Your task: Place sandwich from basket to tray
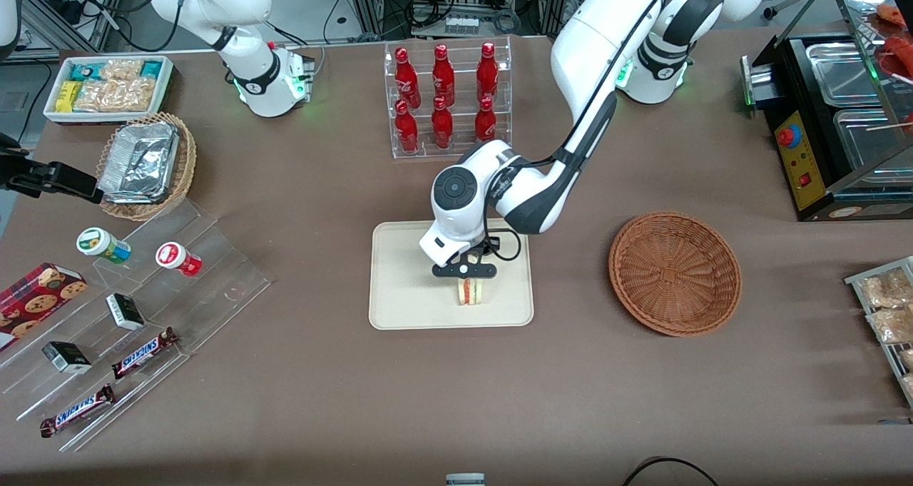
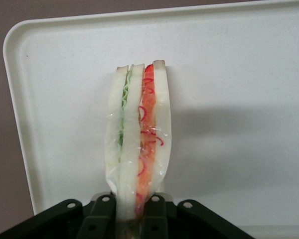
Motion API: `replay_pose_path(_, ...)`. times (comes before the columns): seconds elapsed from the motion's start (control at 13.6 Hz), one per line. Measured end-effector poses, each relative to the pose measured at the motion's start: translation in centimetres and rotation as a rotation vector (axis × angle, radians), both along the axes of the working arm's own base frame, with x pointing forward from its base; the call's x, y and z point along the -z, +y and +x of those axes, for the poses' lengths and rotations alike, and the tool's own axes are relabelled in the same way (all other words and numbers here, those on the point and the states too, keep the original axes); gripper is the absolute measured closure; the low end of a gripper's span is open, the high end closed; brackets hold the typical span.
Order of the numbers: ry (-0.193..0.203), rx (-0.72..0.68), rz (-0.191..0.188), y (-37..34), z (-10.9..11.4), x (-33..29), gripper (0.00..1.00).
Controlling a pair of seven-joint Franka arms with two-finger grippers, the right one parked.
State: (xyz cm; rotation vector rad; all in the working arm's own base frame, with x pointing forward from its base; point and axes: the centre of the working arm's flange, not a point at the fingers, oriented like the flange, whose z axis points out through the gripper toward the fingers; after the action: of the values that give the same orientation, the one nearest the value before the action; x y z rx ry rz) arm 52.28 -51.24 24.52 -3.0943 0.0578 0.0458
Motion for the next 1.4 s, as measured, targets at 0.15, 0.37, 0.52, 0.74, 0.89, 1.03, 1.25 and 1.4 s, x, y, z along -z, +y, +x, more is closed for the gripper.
replay_pose_path(0.15,-0.001,-0.001,-0.001,-0.1,0.0,0.0,0.69)
replay_pose_path(0.37,-0.003,-0.003,-0.003,-0.3,-0.1,-0.2,0.39)
replay_pose_path(0.52,-0.01,-0.006,-0.01,-0.4,0.0,-0.6,0.19)
replay_pose_path(0.74,-0.024,-0.012,-0.02,-0.6,0.5,-1.7,0.0)
replay_pose_path(0.89,-0.027,-0.018,-0.012,-0.3,0.8,-3.3,0.0)
replay_pose_path(1.03,-0.044,-0.035,-0.016,0.7,1.7,-6.2,0.0)
replay_pose_path(1.25,-0.06,-0.113,-0.021,5.4,5.1,-10.9,0.0)
replay_pose_path(1.4,-0.045,-0.141,-0.062,9.5,7.7,-13.2,0.0)
